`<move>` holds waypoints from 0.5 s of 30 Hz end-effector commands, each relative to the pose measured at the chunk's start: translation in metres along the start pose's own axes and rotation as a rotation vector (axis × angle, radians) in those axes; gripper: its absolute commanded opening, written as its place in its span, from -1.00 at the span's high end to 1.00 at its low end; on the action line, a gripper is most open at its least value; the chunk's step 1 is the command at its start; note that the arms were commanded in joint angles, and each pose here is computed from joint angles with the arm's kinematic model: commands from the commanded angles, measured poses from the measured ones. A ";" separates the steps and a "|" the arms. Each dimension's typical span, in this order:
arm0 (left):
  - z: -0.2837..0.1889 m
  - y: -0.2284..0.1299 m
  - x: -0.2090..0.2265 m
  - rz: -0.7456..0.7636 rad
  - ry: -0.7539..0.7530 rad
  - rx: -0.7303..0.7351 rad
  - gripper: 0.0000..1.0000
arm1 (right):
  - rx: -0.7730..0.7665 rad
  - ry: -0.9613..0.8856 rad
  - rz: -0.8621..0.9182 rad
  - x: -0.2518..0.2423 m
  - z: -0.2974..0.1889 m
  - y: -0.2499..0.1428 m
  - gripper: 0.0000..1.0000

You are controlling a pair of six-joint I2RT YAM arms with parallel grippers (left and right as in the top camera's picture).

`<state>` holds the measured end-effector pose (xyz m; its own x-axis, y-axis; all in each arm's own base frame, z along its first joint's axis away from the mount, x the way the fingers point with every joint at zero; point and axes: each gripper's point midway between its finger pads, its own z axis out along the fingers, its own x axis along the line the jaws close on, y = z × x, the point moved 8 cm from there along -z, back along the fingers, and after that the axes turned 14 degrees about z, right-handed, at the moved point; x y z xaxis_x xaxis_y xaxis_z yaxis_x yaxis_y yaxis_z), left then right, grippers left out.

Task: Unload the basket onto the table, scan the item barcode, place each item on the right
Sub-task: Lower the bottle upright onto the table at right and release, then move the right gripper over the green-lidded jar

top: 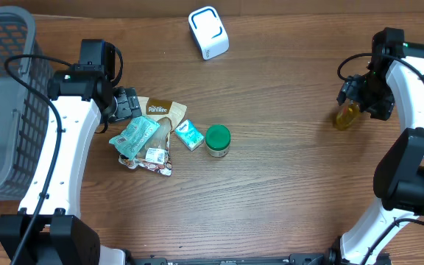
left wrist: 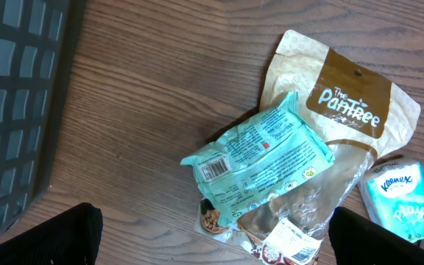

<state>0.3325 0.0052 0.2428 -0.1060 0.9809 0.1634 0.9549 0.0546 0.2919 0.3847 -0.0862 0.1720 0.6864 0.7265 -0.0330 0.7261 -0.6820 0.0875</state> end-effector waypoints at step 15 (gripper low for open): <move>-0.001 0.002 -0.001 -0.009 0.002 -0.005 -0.99 | -0.082 0.277 -0.111 0.046 -0.111 -0.023 -0.71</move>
<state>0.3325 0.0052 0.2427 -0.1059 0.9809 0.1634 0.9550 0.0546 0.2916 0.3968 -0.0571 0.2674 0.6220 0.7723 0.1292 0.7419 -0.6341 0.2179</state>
